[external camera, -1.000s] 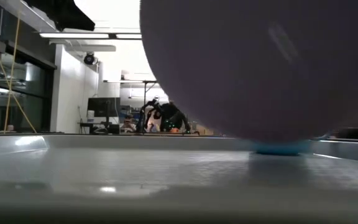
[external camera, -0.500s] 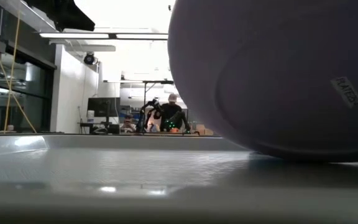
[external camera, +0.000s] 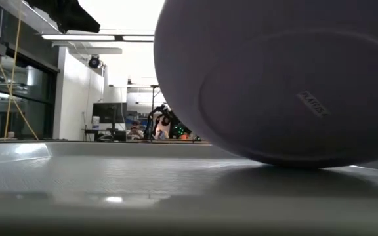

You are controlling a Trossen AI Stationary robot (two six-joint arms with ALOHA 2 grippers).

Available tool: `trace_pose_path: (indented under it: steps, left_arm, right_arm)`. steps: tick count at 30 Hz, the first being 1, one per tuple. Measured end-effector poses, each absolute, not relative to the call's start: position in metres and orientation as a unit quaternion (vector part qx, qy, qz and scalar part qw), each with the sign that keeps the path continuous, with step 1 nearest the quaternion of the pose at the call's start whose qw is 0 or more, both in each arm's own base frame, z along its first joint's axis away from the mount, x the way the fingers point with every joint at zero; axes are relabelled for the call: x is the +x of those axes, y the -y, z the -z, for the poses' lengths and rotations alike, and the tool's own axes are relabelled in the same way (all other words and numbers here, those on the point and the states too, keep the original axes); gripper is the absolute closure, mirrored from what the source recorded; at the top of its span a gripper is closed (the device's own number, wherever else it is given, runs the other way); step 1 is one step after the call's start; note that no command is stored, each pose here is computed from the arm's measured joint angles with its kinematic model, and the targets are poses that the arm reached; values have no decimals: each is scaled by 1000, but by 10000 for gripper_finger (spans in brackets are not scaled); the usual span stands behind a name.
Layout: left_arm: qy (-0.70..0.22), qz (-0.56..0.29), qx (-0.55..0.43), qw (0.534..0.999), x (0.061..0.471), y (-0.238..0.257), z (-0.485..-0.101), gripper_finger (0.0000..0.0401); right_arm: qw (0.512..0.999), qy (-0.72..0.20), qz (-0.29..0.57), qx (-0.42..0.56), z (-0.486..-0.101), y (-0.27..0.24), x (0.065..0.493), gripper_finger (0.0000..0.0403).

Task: Set up tray
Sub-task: Put the violet plate on the gray tray to the bottom left of the blue cup

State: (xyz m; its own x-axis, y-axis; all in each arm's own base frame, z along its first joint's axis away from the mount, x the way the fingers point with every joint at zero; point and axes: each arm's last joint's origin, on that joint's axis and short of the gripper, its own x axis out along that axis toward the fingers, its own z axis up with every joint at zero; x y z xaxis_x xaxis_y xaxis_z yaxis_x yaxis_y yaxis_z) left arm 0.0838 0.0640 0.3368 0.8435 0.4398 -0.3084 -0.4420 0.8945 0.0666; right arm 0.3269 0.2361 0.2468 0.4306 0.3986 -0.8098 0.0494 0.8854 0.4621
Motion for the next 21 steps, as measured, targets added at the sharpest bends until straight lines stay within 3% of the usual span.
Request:
trace_pose_path:
  steps: [14,21]
  left_arm:
    - [-160,-220,0,962,84,-64,-337,257]
    - [-159,-213,-1,964,84,-63,-337,257]
  right_arm:
    - [824,-518,-95,210,-245,-235,328,399]
    - [813,-530,-79,230,-244,-226,333,352]
